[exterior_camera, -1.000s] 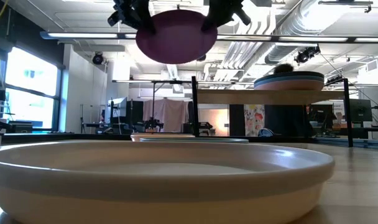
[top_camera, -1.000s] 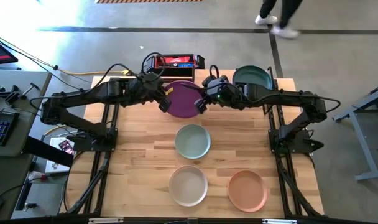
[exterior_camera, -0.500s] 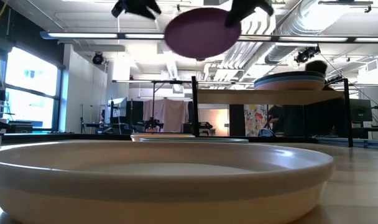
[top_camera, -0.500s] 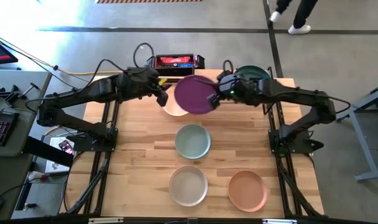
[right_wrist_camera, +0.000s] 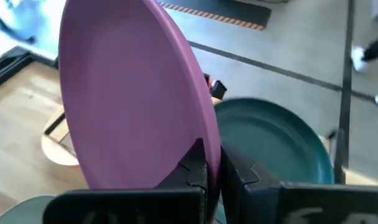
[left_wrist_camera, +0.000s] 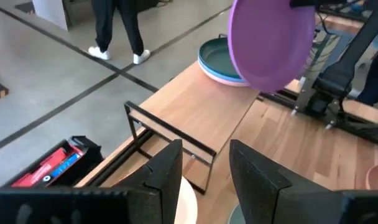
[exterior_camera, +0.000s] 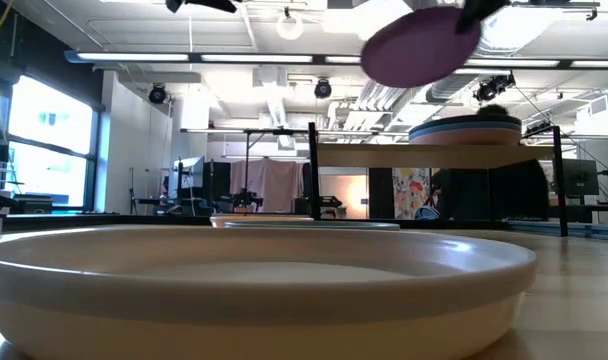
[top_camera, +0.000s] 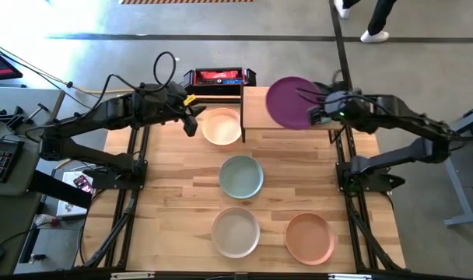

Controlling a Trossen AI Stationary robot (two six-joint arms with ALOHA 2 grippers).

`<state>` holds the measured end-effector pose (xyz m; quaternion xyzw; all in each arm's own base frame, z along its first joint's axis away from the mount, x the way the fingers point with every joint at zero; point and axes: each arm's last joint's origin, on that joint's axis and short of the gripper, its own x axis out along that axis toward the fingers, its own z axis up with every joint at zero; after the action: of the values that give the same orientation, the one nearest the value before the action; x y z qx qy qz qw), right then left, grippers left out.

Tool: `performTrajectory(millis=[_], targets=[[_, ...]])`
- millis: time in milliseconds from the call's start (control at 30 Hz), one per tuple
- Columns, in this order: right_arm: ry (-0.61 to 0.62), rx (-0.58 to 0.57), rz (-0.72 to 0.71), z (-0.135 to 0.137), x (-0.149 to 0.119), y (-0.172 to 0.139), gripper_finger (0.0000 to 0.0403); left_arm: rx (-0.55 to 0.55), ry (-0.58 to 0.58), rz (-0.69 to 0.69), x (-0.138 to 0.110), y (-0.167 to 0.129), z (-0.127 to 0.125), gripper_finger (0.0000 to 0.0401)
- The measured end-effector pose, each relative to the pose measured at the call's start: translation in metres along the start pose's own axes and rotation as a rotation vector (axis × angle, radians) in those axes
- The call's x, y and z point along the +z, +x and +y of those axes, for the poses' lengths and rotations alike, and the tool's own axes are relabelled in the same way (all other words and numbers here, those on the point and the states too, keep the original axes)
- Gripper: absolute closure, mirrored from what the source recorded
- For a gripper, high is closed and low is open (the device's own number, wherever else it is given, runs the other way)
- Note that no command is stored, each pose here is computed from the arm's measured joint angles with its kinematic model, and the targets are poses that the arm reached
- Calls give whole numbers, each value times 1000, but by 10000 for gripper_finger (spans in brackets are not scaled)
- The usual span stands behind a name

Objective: Place and stack plates onto a shelf
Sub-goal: Stack the violet plate on top of the green plate on the shelf

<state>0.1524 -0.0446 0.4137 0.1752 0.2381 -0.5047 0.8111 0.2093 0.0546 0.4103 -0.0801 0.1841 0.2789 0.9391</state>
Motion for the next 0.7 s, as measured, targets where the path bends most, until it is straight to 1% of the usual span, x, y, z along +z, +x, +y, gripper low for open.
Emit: performTrajectory(millis=[233,333,433,533,633,700], targets=[[230,15,-21,-31,-38,1,403,4,66,-16,1,-5,3,281],[362,8,-35,-43,-51,4,403,18,120,-18,1,-6,3,281],[533,-15,-61,-56,-63,4,403,55,201,-22,2,-5,4,281],[695,-31,-102,-68,-73,4,403,115,284,-22,2,-4,5,281],[833,-45,-139,-76,-81,5,403,183,356,-19,3,-4,8,282],[910,-57,-150,-78,-87,8,403,204,389,-13,3,-4,10,282]])
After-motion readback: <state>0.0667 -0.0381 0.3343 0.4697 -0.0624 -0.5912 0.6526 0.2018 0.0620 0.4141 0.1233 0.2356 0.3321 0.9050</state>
